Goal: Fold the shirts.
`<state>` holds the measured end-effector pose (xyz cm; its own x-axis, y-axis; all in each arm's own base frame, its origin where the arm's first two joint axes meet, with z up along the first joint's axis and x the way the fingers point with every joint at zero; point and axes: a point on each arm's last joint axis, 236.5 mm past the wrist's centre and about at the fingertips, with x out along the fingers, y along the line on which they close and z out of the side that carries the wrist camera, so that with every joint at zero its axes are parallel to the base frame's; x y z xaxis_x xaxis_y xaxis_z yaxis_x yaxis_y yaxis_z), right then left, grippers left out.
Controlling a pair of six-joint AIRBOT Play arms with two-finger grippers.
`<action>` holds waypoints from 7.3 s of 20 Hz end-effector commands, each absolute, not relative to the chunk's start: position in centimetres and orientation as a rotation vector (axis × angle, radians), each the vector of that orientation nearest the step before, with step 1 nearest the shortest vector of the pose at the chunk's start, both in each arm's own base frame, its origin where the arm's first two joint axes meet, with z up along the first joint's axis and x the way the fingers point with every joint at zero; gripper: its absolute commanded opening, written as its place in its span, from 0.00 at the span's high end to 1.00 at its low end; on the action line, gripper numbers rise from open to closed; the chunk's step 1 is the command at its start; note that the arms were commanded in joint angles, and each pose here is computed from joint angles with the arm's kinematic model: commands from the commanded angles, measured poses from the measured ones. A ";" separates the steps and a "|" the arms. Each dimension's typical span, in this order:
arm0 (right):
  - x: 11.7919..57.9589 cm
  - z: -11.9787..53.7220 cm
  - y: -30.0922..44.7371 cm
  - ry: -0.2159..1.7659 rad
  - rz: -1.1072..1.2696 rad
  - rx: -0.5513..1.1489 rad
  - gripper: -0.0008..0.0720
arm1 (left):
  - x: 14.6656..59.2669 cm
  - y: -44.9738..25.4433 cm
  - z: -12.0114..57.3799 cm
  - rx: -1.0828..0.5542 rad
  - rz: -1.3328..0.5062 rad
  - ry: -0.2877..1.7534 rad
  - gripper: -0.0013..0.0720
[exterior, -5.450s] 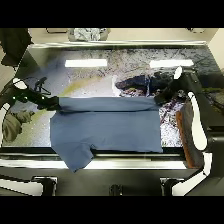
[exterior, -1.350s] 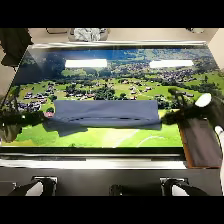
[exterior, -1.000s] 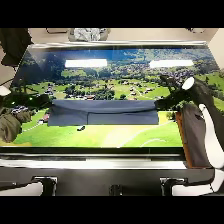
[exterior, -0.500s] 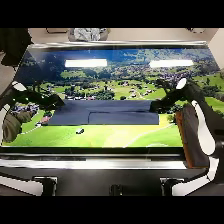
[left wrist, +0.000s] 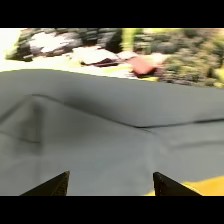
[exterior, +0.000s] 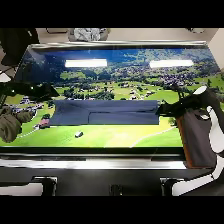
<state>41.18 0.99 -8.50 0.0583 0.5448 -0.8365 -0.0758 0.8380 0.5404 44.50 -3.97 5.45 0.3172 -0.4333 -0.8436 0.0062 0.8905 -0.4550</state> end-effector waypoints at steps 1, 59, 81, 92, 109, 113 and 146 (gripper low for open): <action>42.0 -9.9 4.0 1.423 0.498 0.521 0.06 | 43.7 -7.4 8.1 -0.339 -0.370 1.181 0.15; 36.2 -6.4 10.6 1.483 0.549 0.315 0.03 | 43.1 -11.2 17.7 -0.320 -0.450 0.827 0.94; 41.3 15.6 -9.7 0.892 0.274 0.474 0.94 | 42.6 -11.8 16.8 -0.318 -0.472 0.849 0.94; 35.3 20.9 -21.2 0.773 -0.015 0.563 0.94 | 42.6 -11.8 16.8 -0.308 -0.477 0.847 0.94; 12.9 2.9 -21.8 1.600 -0.448 0.585 0.94 | 42.5 -11.9 16.7 -0.287 -0.490 0.847 0.94; 13.1 -1.1 -20.9 1.571 -0.468 0.625 0.69 | 42.5 -11.9 16.7 -0.287 -0.490 0.848 0.94; 37.7 5.0 4.1 1.416 0.434 -0.375 0.05 | 33.7 -1.2 2.4 0.080 0.087 1.354 0.07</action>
<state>37.80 3.91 5.07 0.1066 0.0660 -0.9921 -0.4972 0.8676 0.0043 33.79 -1.21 2.53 0.2157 0.1092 -0.9703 -0.0158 0.9940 0.1083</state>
